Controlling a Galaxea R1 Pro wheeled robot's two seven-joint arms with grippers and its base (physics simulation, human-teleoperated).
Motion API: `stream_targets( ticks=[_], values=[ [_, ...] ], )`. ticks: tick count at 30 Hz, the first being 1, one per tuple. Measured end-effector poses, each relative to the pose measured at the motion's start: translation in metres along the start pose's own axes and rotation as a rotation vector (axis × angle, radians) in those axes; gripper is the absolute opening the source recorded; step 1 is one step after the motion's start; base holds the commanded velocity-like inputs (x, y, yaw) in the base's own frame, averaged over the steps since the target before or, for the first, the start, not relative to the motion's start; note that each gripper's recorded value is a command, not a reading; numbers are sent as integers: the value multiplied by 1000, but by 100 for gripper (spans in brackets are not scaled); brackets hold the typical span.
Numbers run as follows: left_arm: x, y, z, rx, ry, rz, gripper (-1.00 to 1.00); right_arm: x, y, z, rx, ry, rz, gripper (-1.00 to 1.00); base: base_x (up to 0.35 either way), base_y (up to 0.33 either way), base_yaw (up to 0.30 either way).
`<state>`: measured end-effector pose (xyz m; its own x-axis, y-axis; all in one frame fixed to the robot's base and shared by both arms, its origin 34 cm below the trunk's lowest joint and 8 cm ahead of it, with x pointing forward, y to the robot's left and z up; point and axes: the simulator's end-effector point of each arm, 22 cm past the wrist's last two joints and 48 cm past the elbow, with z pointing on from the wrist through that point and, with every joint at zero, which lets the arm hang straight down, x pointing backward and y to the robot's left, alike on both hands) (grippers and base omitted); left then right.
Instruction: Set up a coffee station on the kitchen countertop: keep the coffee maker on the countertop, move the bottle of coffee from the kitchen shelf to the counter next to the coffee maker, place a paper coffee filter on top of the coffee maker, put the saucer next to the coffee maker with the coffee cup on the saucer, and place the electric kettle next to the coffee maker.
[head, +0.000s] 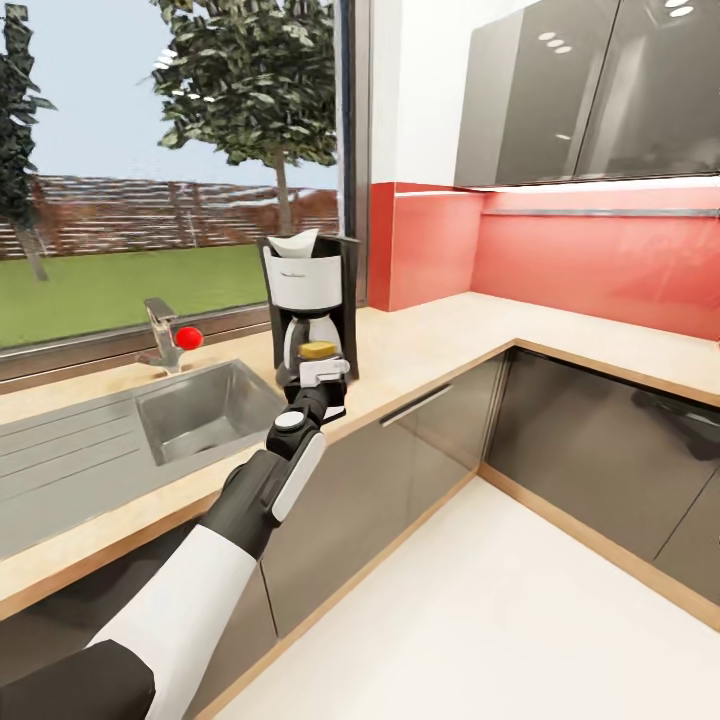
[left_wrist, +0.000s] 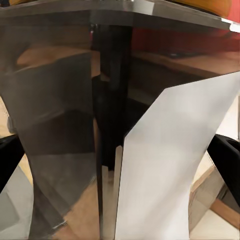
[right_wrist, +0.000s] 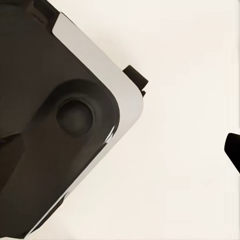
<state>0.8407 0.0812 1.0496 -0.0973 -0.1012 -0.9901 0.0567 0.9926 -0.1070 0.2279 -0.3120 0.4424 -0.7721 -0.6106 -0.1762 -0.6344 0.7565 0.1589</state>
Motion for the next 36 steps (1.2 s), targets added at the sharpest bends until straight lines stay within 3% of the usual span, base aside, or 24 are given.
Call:
stream_targets(
  ticks=[36],
  values=[
    [-1,-1,0,2,-1,-2,-100,0,0,0,-1,0,1,100,8,-28,0]
  ],
)
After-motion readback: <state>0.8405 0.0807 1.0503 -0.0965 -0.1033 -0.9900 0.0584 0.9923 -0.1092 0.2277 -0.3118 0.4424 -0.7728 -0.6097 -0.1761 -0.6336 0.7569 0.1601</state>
